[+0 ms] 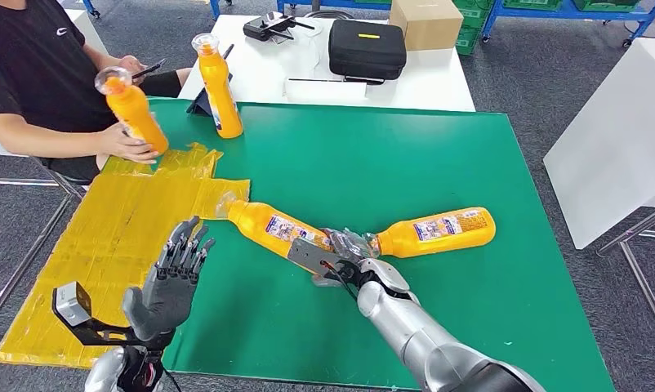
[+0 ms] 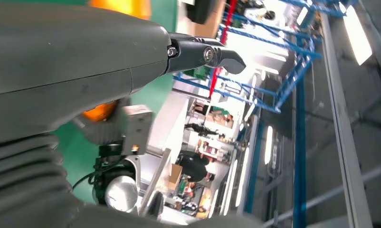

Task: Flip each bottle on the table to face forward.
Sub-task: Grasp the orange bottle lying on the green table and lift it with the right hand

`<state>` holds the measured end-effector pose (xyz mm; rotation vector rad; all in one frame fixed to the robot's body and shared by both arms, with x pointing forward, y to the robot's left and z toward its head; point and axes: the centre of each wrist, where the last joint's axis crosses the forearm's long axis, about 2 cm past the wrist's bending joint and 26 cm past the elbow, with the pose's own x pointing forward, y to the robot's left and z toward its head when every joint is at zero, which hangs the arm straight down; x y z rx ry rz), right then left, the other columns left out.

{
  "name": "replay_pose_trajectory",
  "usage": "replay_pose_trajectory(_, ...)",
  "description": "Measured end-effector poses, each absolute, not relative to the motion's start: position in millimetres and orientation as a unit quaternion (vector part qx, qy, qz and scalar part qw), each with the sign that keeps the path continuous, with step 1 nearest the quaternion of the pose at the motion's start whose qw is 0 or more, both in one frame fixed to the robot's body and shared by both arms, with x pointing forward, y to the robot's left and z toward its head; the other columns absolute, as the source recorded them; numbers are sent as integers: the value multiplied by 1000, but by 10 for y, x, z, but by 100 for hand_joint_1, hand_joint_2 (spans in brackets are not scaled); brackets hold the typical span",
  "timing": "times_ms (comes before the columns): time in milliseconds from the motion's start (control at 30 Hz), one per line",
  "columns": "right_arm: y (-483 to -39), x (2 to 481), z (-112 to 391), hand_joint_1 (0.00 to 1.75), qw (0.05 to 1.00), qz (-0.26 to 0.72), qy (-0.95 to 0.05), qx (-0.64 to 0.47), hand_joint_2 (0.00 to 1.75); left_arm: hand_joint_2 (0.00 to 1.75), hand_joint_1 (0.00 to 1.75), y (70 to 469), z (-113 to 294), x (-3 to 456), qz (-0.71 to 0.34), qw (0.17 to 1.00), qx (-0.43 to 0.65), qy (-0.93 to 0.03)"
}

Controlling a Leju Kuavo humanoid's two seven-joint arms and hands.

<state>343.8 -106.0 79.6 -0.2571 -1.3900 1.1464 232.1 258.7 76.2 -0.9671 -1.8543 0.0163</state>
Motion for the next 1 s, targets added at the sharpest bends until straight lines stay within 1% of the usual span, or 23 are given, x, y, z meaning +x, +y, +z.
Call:
replay_pose_trajectory(167,-1063,3406,800,175,622,469,-619,-104,175,175,0,2570,700,2231,34,511,-393,-763)
replay_pose_trajectory(267,-1053,3353,798,175,617,437,-649,-85,175,175,0,2566,674,2186,56,532,-366,-761)
replay_pose_trajectory(400,-984,3187,886,175,604,382,-698,-44,175,175,0,2530,645,2031,100,562,-332,-751)
replay_pose_trajectory(600,-921,2946,1076,175,578,336,-744,-12,175,175,0,2456,607,1885,129,575,-333,-737)
replay_pose_trajectory(800,-815,2773,1196,175,542,328,-774,8,175,175,0,2400,594,1846,136,577,-338,-731)
replay_pose_trajectory(1000,-671,2650,1214,175,524,355,-774,23,175,175,0,2388,595,1839,144,572,-347,-729)
